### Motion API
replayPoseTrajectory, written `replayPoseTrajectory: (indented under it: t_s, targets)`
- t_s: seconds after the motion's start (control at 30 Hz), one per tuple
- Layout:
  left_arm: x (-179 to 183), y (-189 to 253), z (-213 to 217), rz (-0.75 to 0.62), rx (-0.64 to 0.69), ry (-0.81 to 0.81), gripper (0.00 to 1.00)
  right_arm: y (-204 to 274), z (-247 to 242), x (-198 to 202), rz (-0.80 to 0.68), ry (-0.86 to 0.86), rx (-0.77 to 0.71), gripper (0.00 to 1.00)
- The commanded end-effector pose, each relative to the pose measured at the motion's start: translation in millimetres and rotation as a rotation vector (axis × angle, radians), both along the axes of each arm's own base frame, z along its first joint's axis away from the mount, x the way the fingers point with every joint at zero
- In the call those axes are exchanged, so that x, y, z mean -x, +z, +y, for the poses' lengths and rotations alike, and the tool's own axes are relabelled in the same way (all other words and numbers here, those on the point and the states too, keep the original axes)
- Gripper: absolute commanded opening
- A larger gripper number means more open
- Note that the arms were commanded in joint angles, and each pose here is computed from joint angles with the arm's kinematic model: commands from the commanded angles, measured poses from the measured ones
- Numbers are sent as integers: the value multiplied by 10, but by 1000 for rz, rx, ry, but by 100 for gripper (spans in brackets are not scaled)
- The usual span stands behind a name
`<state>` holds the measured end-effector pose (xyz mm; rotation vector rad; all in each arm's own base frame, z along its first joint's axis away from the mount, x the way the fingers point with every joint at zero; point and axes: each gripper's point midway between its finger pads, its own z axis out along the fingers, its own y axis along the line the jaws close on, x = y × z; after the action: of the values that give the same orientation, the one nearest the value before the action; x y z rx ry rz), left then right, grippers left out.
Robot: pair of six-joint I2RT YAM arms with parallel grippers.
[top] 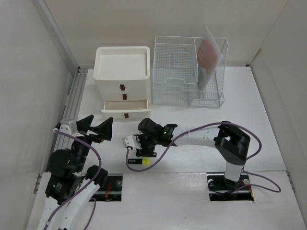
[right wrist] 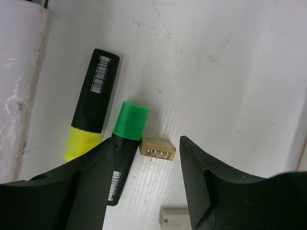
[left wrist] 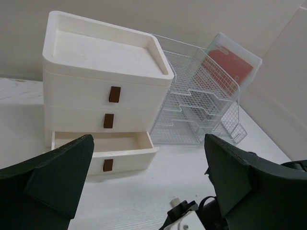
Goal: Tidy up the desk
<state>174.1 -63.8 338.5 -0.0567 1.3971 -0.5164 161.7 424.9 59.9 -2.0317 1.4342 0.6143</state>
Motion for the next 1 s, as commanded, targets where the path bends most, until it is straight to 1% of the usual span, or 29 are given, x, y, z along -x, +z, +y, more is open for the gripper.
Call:
replayPoseTrajectory:
  t_s: [0.0, 0.13, 0.43, 0.7, 0.77, 0.97]
  targets:
    - [18, 86, 15, -38, 18, 3, 100, 473, 191, -9, -31, 14, -116, 61]
    - [20, 88, 11, -35, 27, 1, 100, 465, 174, -66, -53, -9, -106, 61]
    - [20, 88, 11, -35, 27, 1, 100, 263, 176, -176, -77, -47, -58, 58]
    - [20, 88, 11, -35, 27, 1, 100, 84, 169, -262, -62, -91, -24, 58]
    - [20, 88, 11, -35, 27, 1, 100, 125, 198, -275, -66, -91, -34, 58]
    - [20, 88, 11, -35, 27, 1, 100, 29, 159, -338, -65, -119, -10, 58]
